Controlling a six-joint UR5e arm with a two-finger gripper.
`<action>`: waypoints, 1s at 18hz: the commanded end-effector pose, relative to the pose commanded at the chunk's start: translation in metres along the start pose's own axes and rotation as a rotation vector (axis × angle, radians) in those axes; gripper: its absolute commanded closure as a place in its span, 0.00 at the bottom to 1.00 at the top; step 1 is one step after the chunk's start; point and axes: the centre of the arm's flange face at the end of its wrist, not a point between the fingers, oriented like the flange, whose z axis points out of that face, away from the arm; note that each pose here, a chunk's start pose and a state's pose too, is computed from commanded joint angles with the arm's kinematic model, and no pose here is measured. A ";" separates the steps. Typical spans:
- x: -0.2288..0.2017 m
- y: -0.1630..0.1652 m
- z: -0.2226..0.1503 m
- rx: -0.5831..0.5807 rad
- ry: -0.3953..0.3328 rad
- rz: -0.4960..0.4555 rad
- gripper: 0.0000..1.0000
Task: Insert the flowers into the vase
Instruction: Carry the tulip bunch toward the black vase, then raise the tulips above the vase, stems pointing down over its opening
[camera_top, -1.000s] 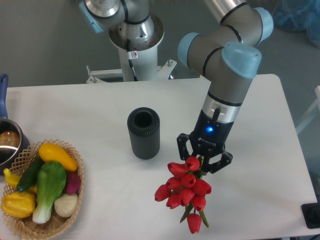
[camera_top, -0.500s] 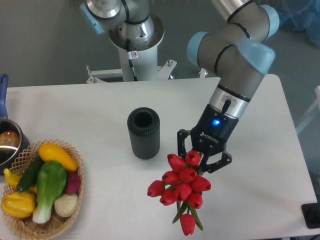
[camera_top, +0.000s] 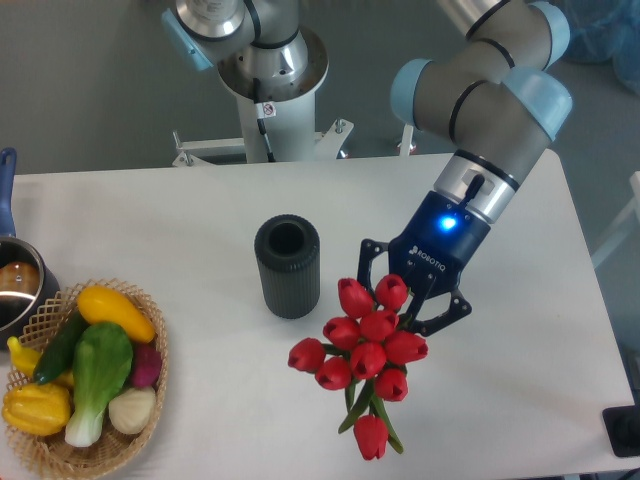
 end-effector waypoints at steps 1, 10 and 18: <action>0.000 0.001 -0.002 0.022 0.011 0.000 0.62; 0.026 -0.013 -0.019 0.159 0.074 0.011 0.60; 0.049 -0.006 -0.046 0.267 0.093 0.014 0.59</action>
